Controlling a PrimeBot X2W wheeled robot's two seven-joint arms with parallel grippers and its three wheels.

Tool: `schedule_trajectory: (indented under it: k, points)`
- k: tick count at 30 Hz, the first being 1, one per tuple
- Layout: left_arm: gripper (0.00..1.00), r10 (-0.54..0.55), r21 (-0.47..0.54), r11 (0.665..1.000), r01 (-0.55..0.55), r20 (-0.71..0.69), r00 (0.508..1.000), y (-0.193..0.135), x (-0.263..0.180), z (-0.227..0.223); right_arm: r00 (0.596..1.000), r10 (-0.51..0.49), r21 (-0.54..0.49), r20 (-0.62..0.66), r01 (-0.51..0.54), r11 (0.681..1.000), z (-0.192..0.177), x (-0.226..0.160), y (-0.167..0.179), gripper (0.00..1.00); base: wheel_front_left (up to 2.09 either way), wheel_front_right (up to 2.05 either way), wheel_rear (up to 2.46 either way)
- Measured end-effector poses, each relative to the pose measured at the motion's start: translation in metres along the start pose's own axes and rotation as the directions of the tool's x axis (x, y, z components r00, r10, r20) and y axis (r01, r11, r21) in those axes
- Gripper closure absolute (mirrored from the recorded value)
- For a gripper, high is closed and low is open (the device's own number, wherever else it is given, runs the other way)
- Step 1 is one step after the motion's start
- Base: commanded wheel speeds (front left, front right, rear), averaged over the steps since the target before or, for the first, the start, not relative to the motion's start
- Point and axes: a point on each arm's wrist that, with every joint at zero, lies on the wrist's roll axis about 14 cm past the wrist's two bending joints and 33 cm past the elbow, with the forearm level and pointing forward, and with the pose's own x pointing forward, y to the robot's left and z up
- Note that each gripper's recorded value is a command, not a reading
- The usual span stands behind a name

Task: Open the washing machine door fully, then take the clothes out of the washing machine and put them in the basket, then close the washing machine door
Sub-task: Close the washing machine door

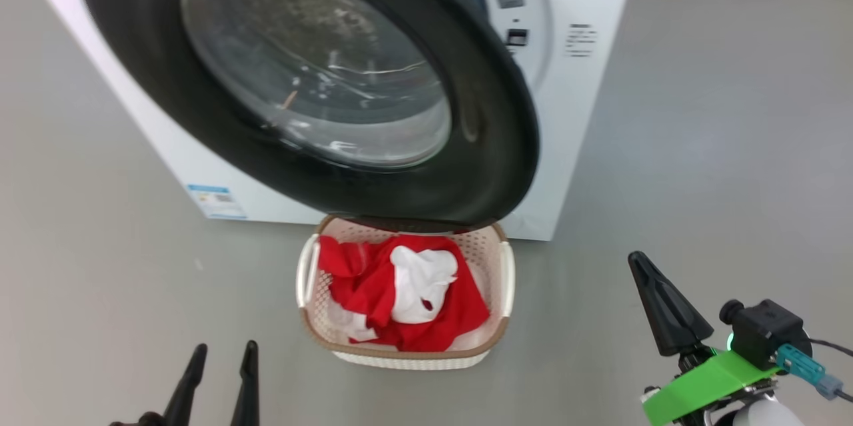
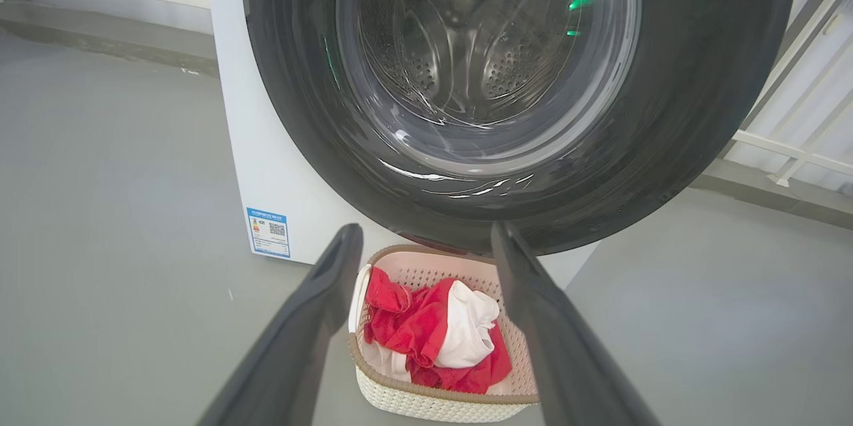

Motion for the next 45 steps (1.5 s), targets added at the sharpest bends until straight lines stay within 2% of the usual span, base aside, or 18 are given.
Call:
schedule_trajectory:
  k: [11, 18, 29, 45]
  points:
    - [0.00, 0.052, -0.001, 0.999, -0.052, 0.005, 0.999, 0.011, -0.016, 0.001, 0.984, 0.175, 0.002, 0.019, -0.175, 0.985, 0.005, 0.047, 0.051, 1.00, 0.00, 0.00, 0.00]
    - [0.00, 0.062, -0.005, 0.998, -0.062, 0.001, 0.998, 0.012, -0.010, 0.001, 0.971, 0.237, 0.012, 0.039, -0.238, 0.971, 0.008, 0.086, 0.070, 1.00, 0.00, 0.00, 0.00]
    - [0.00, 0.081, -0.018, 0.996, -0.082, -0.018, 0.997, 0.016, -0.002, -0.003, 0.966, 0.257, 0.031, 0.034, -0.258, 0.966, 0.000, 0.121, 0.076, 1.00, 0.00, 0.00, 0.00]
    - [0.00, 0.058, -0.022, 0.998, -0.059, -0.037, 0.998, 0.007, 0.025, -0.009, 0.971, 0.228, 0.035, 0.076, -0.231, 0.972, 0.004, 0.173, 0.054, 1.00, 0.00, 0.00, 0.00]
